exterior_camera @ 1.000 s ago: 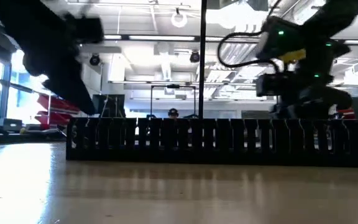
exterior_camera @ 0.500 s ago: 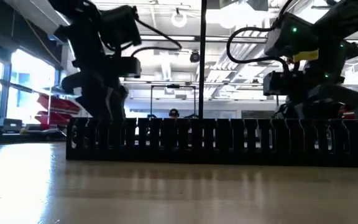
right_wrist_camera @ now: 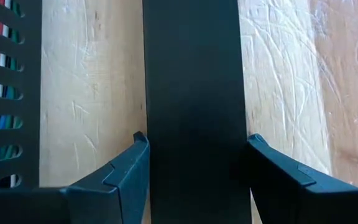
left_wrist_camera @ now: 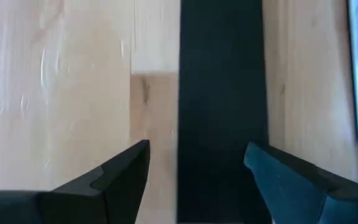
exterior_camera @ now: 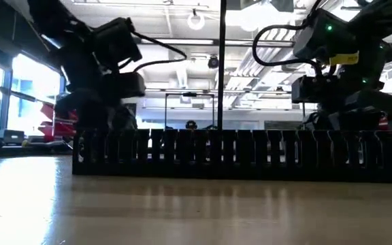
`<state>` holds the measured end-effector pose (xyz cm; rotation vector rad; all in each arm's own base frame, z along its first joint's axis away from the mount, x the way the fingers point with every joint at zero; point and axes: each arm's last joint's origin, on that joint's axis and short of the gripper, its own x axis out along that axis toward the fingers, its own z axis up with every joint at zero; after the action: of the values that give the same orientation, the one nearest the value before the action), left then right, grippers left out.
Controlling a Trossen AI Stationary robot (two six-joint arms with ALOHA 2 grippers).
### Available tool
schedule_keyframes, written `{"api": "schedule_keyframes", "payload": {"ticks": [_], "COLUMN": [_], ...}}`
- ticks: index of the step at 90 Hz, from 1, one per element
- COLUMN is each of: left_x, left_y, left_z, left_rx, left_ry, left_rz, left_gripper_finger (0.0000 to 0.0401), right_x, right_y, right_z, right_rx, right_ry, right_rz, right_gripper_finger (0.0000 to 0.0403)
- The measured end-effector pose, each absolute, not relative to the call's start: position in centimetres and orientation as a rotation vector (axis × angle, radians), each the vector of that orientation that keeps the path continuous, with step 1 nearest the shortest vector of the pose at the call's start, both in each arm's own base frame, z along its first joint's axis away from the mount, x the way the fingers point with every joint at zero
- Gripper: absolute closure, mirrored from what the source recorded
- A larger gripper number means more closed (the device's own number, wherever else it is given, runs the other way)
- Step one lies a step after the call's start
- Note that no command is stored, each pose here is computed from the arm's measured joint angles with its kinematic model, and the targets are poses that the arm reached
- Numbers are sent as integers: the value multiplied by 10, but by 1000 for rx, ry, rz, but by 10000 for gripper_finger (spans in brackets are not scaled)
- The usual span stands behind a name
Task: Ziptie cables
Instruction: Close the black cable duct
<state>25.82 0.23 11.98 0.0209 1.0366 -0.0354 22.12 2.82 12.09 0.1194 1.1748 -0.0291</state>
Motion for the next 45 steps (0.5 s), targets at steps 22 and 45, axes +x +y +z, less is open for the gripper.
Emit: {"api": "schedule_keyframes", "payload": {"ticks": [22,45], "left_x": [254,237], "left_y": [-4,-10], "left_z": [134,124], "left_rx": [-33,-61], "left_ry": [979,872], "left_rz": [23,60], "left_gripper_finger": [141,141], "right_x": [222,210], "right_y": [27,25], "right_z": [121,106], "right_rx": [143,141], "right_ry": [1162,1100], "right_rz": [-87,-104], "right_gripper_finger": [199,198]}}
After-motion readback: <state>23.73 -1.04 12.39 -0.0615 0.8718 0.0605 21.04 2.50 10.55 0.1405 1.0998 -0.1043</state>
